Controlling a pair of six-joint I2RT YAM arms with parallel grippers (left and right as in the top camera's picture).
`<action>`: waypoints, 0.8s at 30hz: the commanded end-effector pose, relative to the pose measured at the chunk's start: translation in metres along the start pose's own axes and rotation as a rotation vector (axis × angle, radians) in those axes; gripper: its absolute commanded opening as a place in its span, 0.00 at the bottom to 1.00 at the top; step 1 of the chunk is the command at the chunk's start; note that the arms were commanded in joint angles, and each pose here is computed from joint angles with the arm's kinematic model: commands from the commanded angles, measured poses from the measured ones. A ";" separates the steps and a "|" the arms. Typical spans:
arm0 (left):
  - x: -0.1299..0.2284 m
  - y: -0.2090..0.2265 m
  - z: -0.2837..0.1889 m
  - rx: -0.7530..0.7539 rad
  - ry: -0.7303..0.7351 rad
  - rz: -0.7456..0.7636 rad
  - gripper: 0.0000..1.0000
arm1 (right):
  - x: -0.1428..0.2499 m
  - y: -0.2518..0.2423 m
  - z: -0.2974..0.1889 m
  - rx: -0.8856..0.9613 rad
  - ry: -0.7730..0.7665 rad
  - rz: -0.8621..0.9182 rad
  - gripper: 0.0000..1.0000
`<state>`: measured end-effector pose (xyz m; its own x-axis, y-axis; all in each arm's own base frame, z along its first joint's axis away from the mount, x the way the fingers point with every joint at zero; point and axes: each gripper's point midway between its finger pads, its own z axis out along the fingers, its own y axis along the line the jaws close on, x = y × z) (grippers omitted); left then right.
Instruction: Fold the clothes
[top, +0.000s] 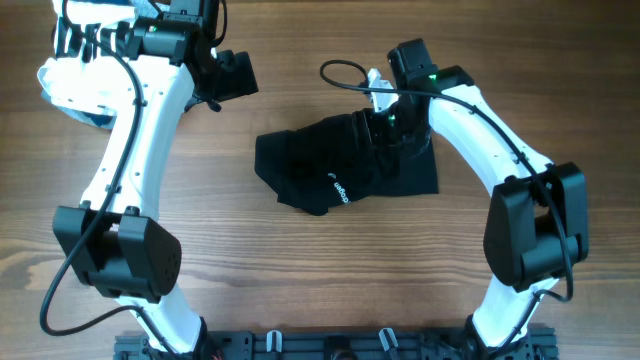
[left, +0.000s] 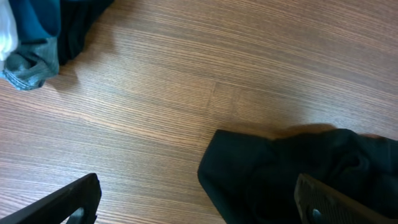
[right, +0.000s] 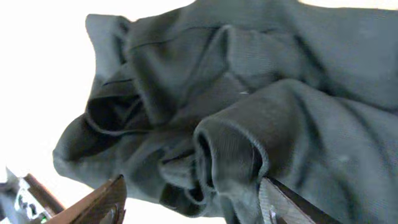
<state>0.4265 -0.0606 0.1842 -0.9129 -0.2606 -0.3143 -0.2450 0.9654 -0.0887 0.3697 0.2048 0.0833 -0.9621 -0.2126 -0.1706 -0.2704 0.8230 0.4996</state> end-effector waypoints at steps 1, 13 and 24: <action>0.007 -0.008 0.003 0.055 0.035 -0.003 1.00 | -0.011 0.017 -0.020 -0.066 -0.060 -0.060 0.66; 0.106 -0.019 0.080 0.227 0.347 0.048 1.00 | -0.027 -0.051 -0.114 0.116 -0.268 0.106 0.77; 0.152 -0.019 0.121 0.309 0.408 0.030 1.00 | -0.022 -0.064 -0.116 0.169 -0.257 0.139 0.77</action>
<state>0.3437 -0.1111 0.0382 -0.9835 -0.1760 0.0427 -0.1803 0.9289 -0.3234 0.4013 0.0987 0.1455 -0.9521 0.0244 -0.3047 -0.1095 0.9035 0.4144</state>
